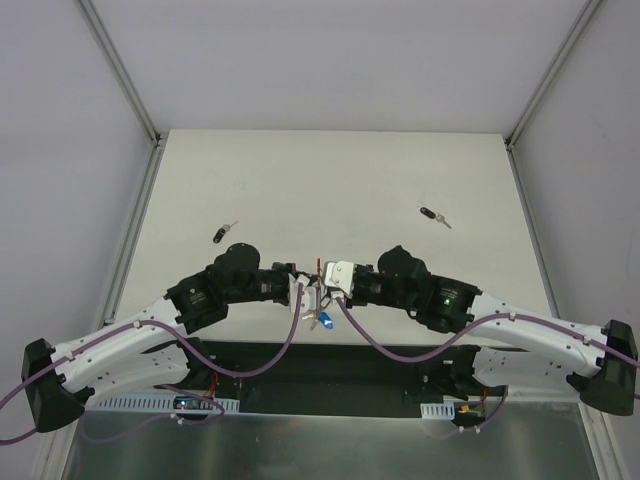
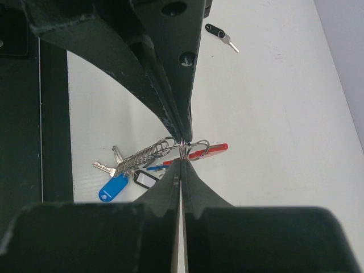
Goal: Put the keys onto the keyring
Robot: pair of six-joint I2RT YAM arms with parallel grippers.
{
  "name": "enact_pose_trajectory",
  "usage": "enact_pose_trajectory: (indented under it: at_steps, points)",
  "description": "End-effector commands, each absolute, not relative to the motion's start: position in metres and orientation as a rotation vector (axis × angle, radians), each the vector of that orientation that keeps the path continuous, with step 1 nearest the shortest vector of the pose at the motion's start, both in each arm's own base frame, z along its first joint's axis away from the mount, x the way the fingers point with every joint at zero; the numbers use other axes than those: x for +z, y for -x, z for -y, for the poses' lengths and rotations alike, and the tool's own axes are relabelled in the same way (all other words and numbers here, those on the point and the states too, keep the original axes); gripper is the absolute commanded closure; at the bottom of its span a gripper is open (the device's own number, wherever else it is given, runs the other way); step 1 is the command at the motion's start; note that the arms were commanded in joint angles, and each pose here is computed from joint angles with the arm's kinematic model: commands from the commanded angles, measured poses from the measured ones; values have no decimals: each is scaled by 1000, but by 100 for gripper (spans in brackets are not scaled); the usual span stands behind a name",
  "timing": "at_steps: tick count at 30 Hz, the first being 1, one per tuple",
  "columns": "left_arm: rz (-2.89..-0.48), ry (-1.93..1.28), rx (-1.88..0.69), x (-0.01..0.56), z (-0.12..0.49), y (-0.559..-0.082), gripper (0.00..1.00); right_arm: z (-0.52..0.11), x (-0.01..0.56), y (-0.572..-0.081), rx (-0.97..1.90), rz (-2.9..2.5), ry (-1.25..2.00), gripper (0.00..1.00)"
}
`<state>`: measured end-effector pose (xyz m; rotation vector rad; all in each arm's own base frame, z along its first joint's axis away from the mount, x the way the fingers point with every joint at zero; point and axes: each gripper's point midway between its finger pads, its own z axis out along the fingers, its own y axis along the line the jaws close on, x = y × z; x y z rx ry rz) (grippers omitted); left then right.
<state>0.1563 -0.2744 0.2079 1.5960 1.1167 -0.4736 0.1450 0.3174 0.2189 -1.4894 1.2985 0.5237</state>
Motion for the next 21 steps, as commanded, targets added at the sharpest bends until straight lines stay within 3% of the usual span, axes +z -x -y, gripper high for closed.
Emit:
enact_pose_trajectory:
  at_steps: [1, 21]
  points:
    - [-984, -1542, -549, 246, 290, -146, 100, -333, 245, -135, 598, -1209, 1492, 99]
    - [-1000, -1519, -566, 245, 294, -148, 100, -338, 247, -137, 613, -1233, 1470, 99]
